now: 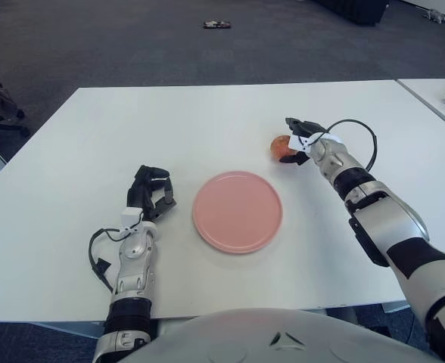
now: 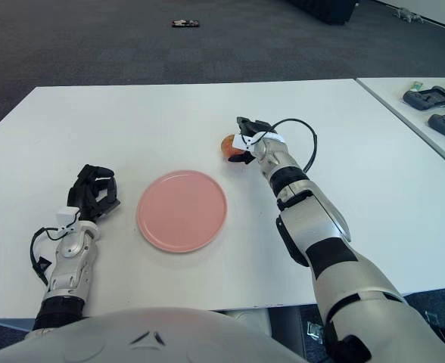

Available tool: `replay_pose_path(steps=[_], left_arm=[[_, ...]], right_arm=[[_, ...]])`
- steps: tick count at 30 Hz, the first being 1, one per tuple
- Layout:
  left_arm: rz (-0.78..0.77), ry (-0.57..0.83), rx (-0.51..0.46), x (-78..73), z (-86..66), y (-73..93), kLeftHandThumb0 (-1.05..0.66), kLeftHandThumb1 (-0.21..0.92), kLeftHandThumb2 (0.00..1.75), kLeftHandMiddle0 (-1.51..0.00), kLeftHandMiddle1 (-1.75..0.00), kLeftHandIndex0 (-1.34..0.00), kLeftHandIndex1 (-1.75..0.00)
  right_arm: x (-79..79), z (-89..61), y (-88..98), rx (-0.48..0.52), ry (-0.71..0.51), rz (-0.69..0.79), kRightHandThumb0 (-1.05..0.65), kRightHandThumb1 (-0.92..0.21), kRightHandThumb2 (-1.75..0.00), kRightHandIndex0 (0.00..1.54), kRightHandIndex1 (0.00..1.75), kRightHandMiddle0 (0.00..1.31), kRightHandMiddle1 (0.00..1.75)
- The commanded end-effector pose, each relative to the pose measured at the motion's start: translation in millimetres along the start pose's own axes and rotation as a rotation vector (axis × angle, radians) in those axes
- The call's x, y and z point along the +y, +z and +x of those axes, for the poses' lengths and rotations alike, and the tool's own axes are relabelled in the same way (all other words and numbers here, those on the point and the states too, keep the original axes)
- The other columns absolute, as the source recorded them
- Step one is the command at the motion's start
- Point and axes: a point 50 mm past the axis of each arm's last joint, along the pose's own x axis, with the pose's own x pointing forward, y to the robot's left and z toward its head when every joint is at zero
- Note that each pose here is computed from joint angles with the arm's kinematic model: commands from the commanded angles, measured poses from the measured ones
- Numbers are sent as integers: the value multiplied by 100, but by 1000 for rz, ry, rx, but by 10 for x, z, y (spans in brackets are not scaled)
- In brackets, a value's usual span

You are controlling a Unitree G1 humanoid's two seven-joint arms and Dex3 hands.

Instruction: Put the apple into the plate.

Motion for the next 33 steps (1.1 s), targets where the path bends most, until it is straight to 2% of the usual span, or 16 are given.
replay_pose_path(steps=[1, 8, 12, 26, 33], left_arm=[[5, 4, 105, 48, -108, -194, -40, 59, 98, -67, -167, -40, -175], [4, 16, 110, 56, -109, -199, -40, 59, 98, -65, -166, -40, -175], [-3, 19, 116, 59, -111, -202, -40, 59, 98, -66, -167, -40, -175], [12, 23, 111, 67, -111, -202, -40, 58, 100, -67, -168, -41, -175], [23, 24, 110, 66, -115, -201, -41, 56, 101, -68, -168, -42, -175]], right_arm=[[0, 10, 1, 11, 14, -17, -105, -58, -65, 0, 0, 0, 0], [73, 10, -20, 38, 67, -51, -105, -61, -63, 0, 0, 0, 0], [186, 1, -34, 55, 99, -81, -105, -62, -63, 0, 0, 0, 0], [271, 0, -12, 71, 141, -148, -101, -66, -63, 0, 0, 0, 0], [302, 6, 50, 73, 157, -171, -95, -61, -73, 0, 0, 0, 0]])
